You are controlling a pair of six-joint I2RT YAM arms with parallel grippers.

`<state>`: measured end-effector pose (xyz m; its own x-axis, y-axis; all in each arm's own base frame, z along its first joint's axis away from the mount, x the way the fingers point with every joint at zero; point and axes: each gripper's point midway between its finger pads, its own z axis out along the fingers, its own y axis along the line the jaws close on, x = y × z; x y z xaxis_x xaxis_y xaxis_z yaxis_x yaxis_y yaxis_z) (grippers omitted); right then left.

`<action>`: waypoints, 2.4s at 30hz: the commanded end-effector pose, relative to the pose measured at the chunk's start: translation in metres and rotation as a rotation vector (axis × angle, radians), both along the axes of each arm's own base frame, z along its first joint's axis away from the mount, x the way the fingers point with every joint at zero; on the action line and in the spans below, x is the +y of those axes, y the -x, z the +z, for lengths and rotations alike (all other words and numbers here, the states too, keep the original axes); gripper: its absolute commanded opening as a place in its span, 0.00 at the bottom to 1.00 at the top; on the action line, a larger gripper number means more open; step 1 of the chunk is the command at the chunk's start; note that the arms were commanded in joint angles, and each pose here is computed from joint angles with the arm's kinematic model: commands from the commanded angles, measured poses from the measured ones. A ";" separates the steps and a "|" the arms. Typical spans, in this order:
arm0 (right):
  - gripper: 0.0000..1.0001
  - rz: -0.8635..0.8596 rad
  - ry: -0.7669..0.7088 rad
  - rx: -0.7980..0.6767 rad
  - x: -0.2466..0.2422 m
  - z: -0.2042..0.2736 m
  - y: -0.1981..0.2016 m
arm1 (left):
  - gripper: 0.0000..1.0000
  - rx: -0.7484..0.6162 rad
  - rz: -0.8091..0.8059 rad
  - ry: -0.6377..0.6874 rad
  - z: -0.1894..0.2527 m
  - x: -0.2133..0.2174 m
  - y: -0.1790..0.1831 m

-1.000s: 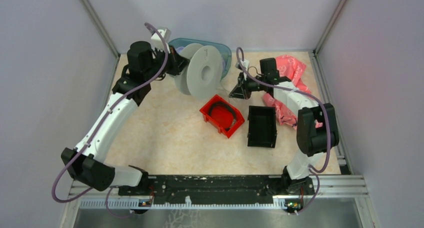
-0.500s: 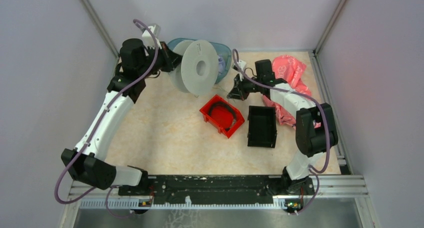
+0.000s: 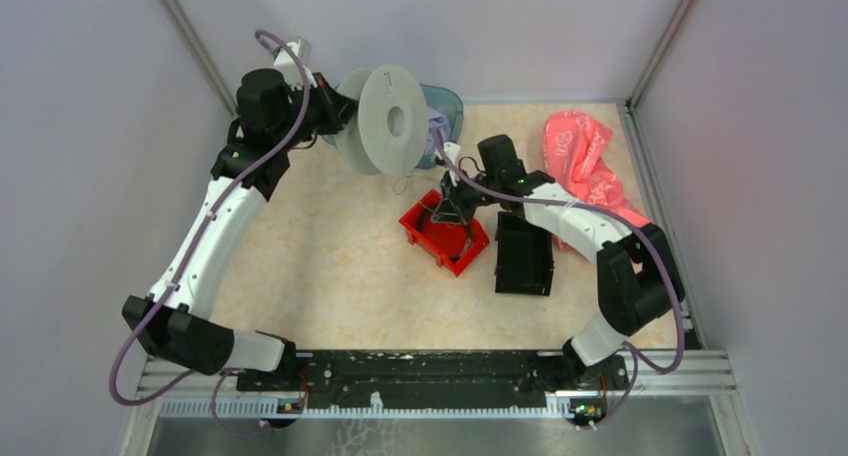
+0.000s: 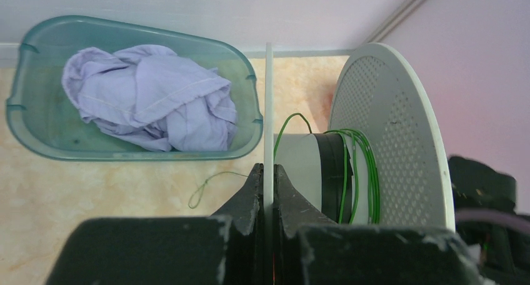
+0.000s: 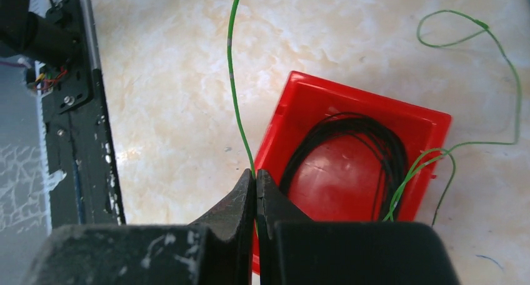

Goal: Wrap the cables
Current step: Wrap the cable around the cable reel.

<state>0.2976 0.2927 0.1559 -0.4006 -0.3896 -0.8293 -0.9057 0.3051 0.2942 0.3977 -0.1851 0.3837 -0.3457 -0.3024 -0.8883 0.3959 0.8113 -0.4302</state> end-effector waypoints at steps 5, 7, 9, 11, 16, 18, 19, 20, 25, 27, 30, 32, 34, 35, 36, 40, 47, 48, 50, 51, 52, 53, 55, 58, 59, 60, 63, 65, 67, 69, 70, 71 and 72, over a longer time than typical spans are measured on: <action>0.00 0.165 -0.074 -0.117 0.027 0.040 0.046 | 0.00 -0.062 0.208 0.057 0.032 0.029 -0.020; 0.00 0.203 -0.076 -0.129 0.032 0.045 0.056 | 0.00 -0.056 0.232 0.060 0.029 0.032 -0.022; 0.00 0.242 -0.083 -0.131 0.037 0.051 0.065 | 0.00 -0.053 0.255 0.056 0.025 0.035 -0.023; 0.00 0.272 -0.087 -0.130 0.043 0.058 0.073 | 0.00 -0.048 0.271 0.050 0.021 0.038 -0.025; 0.00 0.272 -0.091 -0.132 0.052 0.086 0.074 | 0.00 -0.062 0.334 -0.022 0.011 0.043 -0.030; 0.00 0.248 -0.098 -0.161 0.053 0.107 0.068 | 0.00 -0.074 0.351 -0.064 0.006 0.042 -0.030; 0.00 0.236 -0.100 -0.175 0.053 0.116 0.065 | 0.00 -0.084 0.355 -0.082 0.005 0.041 -0.030; 0.00 0.228 -0.105 -0.186 0.053 0.126 0.064 | 0.00 -0.092 0.362 -0.104 0.004 0.041 -0.030; 0.00 0.170 -0.136 -0.250 0.052 0.172 0.057 | 0.00 -0.167 0.381 -0.227 0.004 0.032 -0.029; 0.00 0.111 -0.134 -0.270 0.050 0.187 0.048 | 0.00 -0.203 0.378 -0.289 0.004 0.025 -0.026; 0.00 0.020 -0.115 -0.295 0.044 0.203 0.033 | 0.00 -0.248 0.367 -0.351 0.003 0.015 -0.021; 0.00 -0.026 -0.111 -0.310 0.040 0.209 0.024 | 0.00 -0.261 0.355 -0.369 0.001 0.011 -0.018; 0.00 -0.058 -0.117 -0.321 0.035 0.217 0.018 | 0.00 -0.272 0.343 -0.383 0.001 0.009 -0.016; 0.00 -0.076 -0.123 -0.324 0.033 0.222 0.015 | 0.00 -0.280 0.337 -0.394 0.000 0.007 -0.015; 0.00 -0.092 -0.131 -0.324 0.030 0.226 0.012 | 0.00 -0.289 0.332 -0.404 0.001 0.006 -0.014; 0.00 -0.159 -0.168 -0.326 0.017 0.243 -0.003 | 0.00 -0.315 0.293 -0.438 -0.001 -0.001 -0.009; 0.00 -0.253 -0.192 -0.363 -0.005 0.267 -0.023 | 0.00 -0.362 0.189 -0.544 -0.014 -0.018 0.001; 0.00 -0.262 -0.192 -0.366 -0.007 0.269 -0.025 | 0.00 -0.370 0.170 -0.559 -0.016 -0.022 0.003; 0.00 -0.278 -0.188 -0.373 -0.010 0.270 -0.029 | 0.00 -0.386 0.132 -0.577 -0.019 -0.028 0.008; 0.00 -0.287 -0.185 -0.378 -0.012 0.270 -0.031 | 0.00 -0.394 0.109 -0.579 -0.020 -0.032 0.010; 0.00 -0.298 -0.181 -0.382 -0.013 0.269 -0.033 | 0.00 -0.399 0.089 -0.578 -0.020 -0.035 0.013; 0.00 -0.309 -0.175 -0.387 -0.015 0.268 -0.036 | 0.00 -0.407 0.055 -0.572 -0.021 -0.041 0.016; 0.00 -0.342 -0.160 -0.403 -0.020 0.266 -0.042 | 0.00 -0.416 0.012 -0.558 -0.021 -0.047 0.022; 0.00 -0.426 -0.111 -0.445 -0.032 0.258 -0.058 | 0.00 -0.418 -0.050 -0.538 -0.023 -0.055 0.029; 0.00 -0.455 -0.094 -0.457 -0.036 0.254 -0.063 | 0.00 -0.418 -0.065 -0.530 -0.024 -0.057 0.031; 0.00 -0.482 -0.077 -0.463 -0.041 0.250 -0.068 | 0.00 -0.416 -0.077 -0.524 -0.024 -0.059 0.033; 0.00 -0.535 -0.035 -0.472 -0.050 0.235 -0.078 | 0.00 -0.416 -0.105 -0.507 -0.025 -0.062 0.038; 0.00 -0.565 -0.010 -0.484 -0.056 0.228 -0.084 | 0.00 -0.416 -0.117 -0.497 -0.022 -0.064 0.039; 0.00 -0.594 0.021 -0.511 -0.062 0.222 -0.091 | 0.00 -0.414 -0.136 -0.488 -0.022 -0.067 0.042; 0.00 -0.637 0.056 -0.541 -0.071 0.215 -0.098 | 0.00 -0.414 -0.155 -0.481 -0.022 -0.069 0.044; 0.00 -0.649 0.073 -0.546 -0.074 0.208 -0.101 | 0.00 -0.412 -0.160 -0.476 -0.022 -0.070 0.045; 0.00 -0.655 0.086 -0.547 -0.076 0.202 -0.102 | 0.00 -0.409 -0.164 -0.476 -0.023 -0.071 0.046; 0.00 -0.657 0.094 -0.545 -0.077 0.197 -0.103 | 0.00 -0.408 -0.166 -0.473 -0.024 -0.071 0.046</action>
